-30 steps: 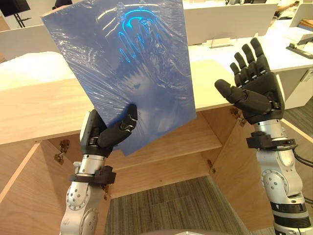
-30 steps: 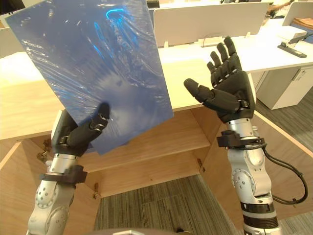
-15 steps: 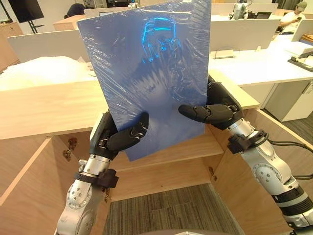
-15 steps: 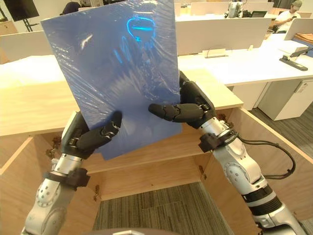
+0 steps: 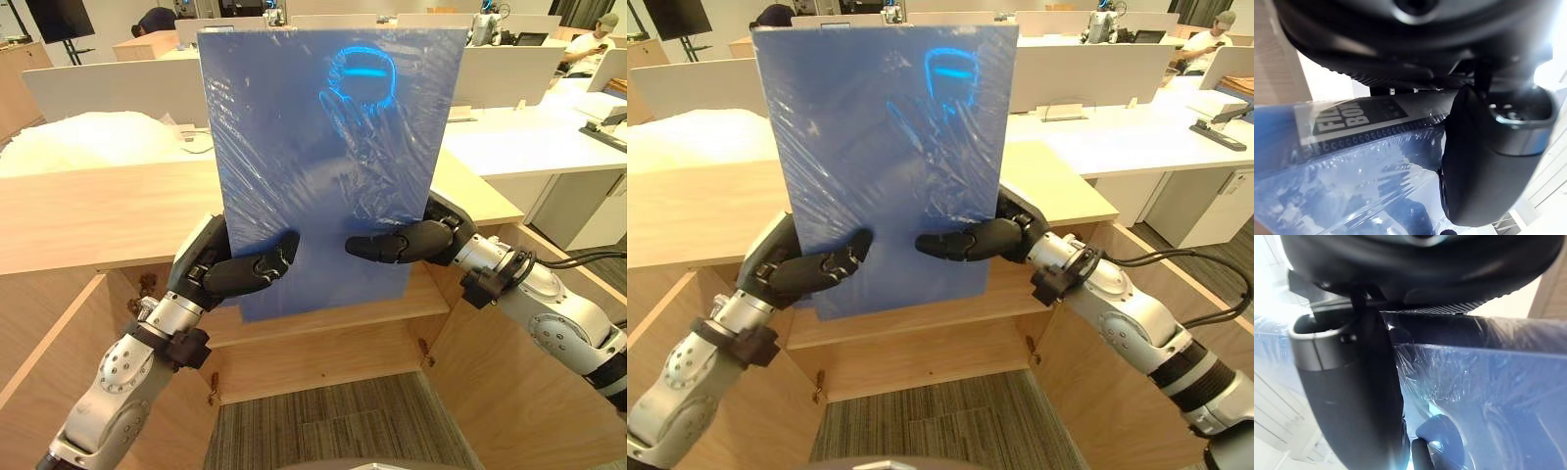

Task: Walk over to the cabinet, pick up the folder, carry it to the office cabinet, place the folder inside the office cabinet, then close the office cabinet door

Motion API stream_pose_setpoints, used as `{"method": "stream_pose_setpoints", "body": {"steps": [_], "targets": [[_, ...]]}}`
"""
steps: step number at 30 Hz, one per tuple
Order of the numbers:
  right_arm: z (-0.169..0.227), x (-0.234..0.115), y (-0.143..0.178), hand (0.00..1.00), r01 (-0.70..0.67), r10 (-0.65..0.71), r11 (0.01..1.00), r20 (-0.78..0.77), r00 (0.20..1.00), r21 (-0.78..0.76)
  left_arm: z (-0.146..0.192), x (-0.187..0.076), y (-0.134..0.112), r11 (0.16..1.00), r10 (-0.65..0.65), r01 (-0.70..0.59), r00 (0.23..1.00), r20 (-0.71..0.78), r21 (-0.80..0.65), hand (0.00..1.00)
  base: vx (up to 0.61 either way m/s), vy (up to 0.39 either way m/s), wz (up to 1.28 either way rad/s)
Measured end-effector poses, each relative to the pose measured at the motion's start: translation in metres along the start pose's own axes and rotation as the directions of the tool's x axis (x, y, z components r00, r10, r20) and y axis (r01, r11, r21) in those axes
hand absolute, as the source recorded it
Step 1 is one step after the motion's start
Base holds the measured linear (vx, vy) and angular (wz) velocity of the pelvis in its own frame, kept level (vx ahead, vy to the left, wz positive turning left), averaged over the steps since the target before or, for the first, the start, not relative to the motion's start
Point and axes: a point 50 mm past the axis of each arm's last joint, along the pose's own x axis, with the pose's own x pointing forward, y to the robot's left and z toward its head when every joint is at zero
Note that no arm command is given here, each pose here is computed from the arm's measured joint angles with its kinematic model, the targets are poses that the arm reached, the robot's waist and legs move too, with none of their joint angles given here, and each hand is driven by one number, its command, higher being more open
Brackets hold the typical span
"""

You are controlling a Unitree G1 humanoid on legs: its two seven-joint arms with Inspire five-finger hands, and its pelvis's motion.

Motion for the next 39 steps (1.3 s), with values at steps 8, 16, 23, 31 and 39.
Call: {"method": "stream_pose_setpoints", "body": {"steps": [8,16,23,31,39], "targets": [[-0.022,-0.007,0.009,0.00,-0.129,0.096,0.983,-0.234,0.968,-0.129,-0.089,-0.055,-0.017,0.961,-0.268,0.257,0.784,-0.560,-0.100,1.00,-0.02,0.006,-0.06],[0.031,0.024,0.071,0.00,-0.207,0.299,0.869,0.145,0.943,-0.449,-0.138,-0.087,-0.063,0.887,-0.454,0.383,0.618,-0.642,-0.258,1.00,-0.02,0.001,-0.03],[0.019,0.030,0.103,0.00,-0.101,0.365,0.746,0.277,0.889,-0.659,-0.176,-0.111,-0.057,0.906,-0.370,0.382,0.506,-0.779,-0.183,1.00,-0.02,0.002,0.00],[-0.128,-0.004,0.073,0.00,-0.425,0.164,0.505,-0.399,0.902,-0.752,-0.212,-0.136,-0.036,0.972,-0.091,0.235,0.422,-0.902,0.012,1.00,0.00,0.013,0.03],[-0.194,-0.027,0.013,0.00,-0.393,-0.213,0.627,-0.633,0.744,-0.673,-0.220,-0.132,-0.038,0.979,0.150,0.052,0.457,-0.877,0.195,1.00,0.01,0.009,0.16]]}}
